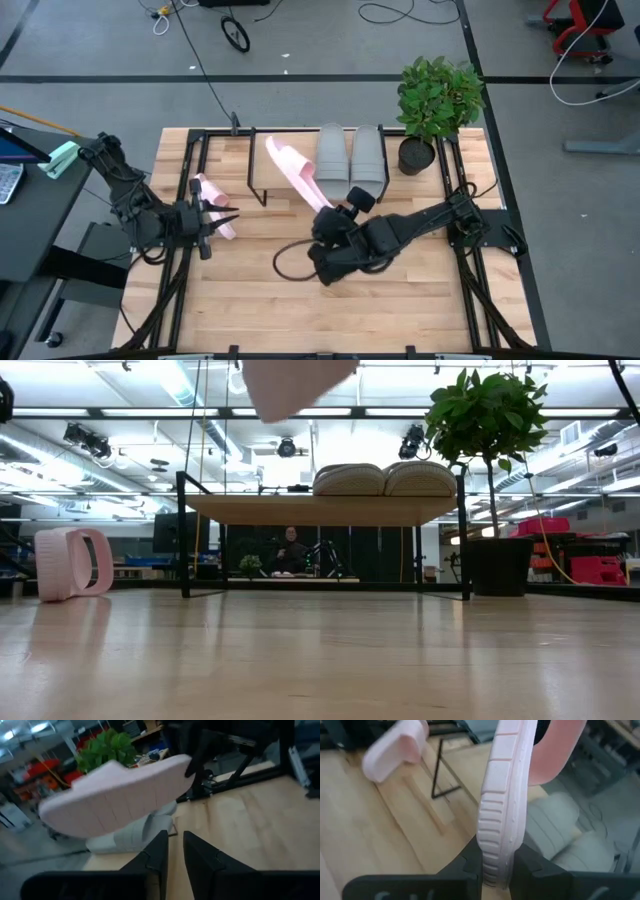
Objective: Pick and place slides into the shelf
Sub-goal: Put the right pink slide onto the shelf
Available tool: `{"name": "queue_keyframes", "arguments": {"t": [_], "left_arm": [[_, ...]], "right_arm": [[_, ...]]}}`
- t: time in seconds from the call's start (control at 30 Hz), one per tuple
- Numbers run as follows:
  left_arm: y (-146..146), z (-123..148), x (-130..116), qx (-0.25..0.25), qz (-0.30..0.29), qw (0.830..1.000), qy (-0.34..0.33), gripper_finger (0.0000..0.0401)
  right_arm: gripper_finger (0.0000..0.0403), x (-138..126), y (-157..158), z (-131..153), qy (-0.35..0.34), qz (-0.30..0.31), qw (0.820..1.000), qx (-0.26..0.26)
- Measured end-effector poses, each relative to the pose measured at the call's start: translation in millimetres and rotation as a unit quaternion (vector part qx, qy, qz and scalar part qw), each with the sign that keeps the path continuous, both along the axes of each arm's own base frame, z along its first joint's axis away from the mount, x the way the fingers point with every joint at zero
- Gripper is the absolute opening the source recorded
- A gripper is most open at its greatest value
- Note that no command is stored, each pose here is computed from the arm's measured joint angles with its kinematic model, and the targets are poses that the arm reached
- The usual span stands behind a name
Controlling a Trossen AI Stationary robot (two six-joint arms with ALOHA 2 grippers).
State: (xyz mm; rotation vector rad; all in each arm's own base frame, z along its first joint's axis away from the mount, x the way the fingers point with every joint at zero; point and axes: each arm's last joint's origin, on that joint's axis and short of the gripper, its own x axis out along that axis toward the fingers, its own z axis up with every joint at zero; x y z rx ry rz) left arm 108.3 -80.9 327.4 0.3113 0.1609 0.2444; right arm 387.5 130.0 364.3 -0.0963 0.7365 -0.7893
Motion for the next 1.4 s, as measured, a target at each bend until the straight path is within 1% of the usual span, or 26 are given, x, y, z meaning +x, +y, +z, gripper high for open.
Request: {"name": "queue_keyframes", "arguments": {"t": [0.07, 0.13, 0.27, 0.43, 0.6, 0.73, 0.83, 0.93, 1.0, 1.1, 1.27, 1.4], "left_arm": [[-1.6, 1.0, 1.7, 0.035, 0.002, 0.999, 0.005, 0.0075], [-3.8, 1.5, 4.6, 0.080, 0.000, 0.997, 0.014, 0.0085], [-7.8, 1.8, 16.7, 0.164, 0.012, 0.986, 0.034, 0.0107], [-8.5, 3.7, 39.0, 0.211, 0.044, 0.976, 0.039, 0.0137], [-8.8, 2.7, 65.5, 0.230, 0.019, 0.973, 0.024, 0.0172], [-5.0, 0.1, 90.4, 0.245, 0.009, 0.968, 0.043, 0.0195], [-2.3, 3.2, 109.6, 0.250, 0.014, 0.966, 0.057, 0.0206], [1.9, 9.1, 127.7, 0.247, 0.002, 0.966, 0.082, 0.0213], [6.7, 10.1, 139.3, 0.237, -0.004, 0.964, 0.119, 0.0215], [14.5, 8.8, 154.6, 0.237, 0.002, 0.956, 0.172, 0.0216], [19.4, 7.8, 168.9, 0.263, 0.003, 0.944, 0.199, 0.0220], [22.9, 5.7, 173.0, 0.263, 0.005, 0.943, 0.201, 0.0229]], "right_arm": [[0.0058, 1.8, -10.1, -1.3, 0.012, -0.010, 1.000, 0.014], [0.0057, 4.9, -20.0, -2.4, 0.023, -0.016, 0.999, 0.028], [0.0057, 9.1, -34.8, -3.4, 0.038, -0.020, 0.998, 0.045], [0.0057, 13.5, -38.0, -2.9, 0.037, -0.008, 0.998, 0.045], [0.0057, 14.4, -37.3, -2.6, 0.040, 0.002, 0.998, 0.045], [0.0057, 14.6, -37.5, -3.1, 0.048, 0.010, 0.997, 0.052], [0.0057, 14.8, -37.4, -3.4, 0.052, 0.015, 0.997, 0.053], [0.0057, 14.8, -37.0, -3.5, 0.056, 0.019, 0.997, 0.053], [0.0057, 14.8, -35.8, -3.5, 0.060, 0.026, 0.996, 0.052], [0.0057, 14.2, -33.0, -3.5, 0.062, 0.032, 0.996, 0.052], [0.0057, 12.9, -23.8, -3.1, 0.063, 0.050, 0.996, 0.048], [0.0057, 11.5, -18.1, -3.4, 0.063, 0.057, 0.995, 0.049]]}}
